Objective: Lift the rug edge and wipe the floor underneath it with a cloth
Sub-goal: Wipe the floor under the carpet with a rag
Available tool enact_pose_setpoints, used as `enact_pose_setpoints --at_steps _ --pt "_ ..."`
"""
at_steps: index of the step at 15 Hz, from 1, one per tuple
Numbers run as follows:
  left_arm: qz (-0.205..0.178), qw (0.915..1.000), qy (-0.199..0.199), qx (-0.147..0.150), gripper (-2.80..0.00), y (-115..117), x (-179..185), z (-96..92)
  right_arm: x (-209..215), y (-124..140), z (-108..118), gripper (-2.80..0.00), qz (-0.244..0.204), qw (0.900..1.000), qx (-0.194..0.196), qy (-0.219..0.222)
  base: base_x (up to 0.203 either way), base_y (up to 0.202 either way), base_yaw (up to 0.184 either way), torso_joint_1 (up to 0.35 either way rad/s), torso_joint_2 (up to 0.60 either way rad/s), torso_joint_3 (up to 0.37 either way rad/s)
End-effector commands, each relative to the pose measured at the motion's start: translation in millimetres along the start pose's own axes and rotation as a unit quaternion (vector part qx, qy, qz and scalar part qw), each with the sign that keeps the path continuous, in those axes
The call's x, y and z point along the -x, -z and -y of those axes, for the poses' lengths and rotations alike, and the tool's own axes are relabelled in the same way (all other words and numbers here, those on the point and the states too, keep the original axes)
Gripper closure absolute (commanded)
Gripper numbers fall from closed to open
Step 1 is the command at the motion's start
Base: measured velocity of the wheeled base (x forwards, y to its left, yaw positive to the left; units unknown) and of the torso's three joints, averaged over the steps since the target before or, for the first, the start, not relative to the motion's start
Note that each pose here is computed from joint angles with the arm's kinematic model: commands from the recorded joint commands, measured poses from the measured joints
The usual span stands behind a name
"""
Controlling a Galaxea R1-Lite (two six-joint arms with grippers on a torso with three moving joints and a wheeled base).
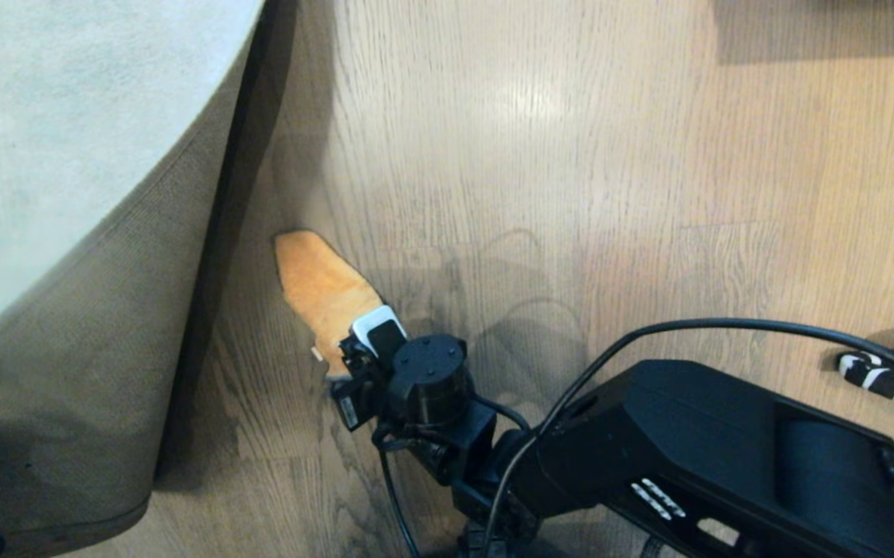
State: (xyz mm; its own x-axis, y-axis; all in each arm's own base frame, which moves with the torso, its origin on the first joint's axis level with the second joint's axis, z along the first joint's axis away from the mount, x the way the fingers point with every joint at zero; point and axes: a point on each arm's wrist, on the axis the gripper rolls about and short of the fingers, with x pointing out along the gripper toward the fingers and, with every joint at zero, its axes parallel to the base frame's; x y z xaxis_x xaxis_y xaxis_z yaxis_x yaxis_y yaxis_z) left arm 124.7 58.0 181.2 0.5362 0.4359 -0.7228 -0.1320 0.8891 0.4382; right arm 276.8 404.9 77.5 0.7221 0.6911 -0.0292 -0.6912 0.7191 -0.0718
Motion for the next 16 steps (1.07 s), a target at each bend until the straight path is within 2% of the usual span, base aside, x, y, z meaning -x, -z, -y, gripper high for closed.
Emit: enact_pose_setpoints --at_steps 1,4,8,14,16 --pt "-0.004 1.0000 0.000 -0.002 0.00 0.5 -0.8 0.3 -14.2 0.9 8.2 0.00 0.016 1.000 -0.004 0.012 0.000 0.000 0.000 0.000 0.00 0.000" --pt "-0.005 1.0000 0.001 -0.002 0.00 0.4 -1.4 0.4 -31.6 -12.0 28.4 0.00 0.035 0.999 -0.008 0.035 0.000 0.000 0.000 0.000 0.00 0.000" --pt "-0.005 1.0000 0.001 -0.002 0.00 0.4 -1.5 0.4 -46.5 -42.5 62.2 0.00 0.060 0.996 -0.011 0.067 0.000 0.000 0.000 0.000 0.00 0.000" --pt "-0.004 1.0000 0.001 -0.002 0.00 0.5 -1.2 0.3 -49.6 -76.3 110.7 0.00 0.084 0.990 -0.012 0.111 0.000 0.000 0.000 0.000 0.00 0.000" --pt "-0.007 1.0000 -0.005 -0.003 0.00 0.6 -1.2 0.1 -47.8 -80.4 117.4 0.00 0.087 0.989 -0.013 0.117 0.000 0.000 0.000 0.000 0.00 0.000"
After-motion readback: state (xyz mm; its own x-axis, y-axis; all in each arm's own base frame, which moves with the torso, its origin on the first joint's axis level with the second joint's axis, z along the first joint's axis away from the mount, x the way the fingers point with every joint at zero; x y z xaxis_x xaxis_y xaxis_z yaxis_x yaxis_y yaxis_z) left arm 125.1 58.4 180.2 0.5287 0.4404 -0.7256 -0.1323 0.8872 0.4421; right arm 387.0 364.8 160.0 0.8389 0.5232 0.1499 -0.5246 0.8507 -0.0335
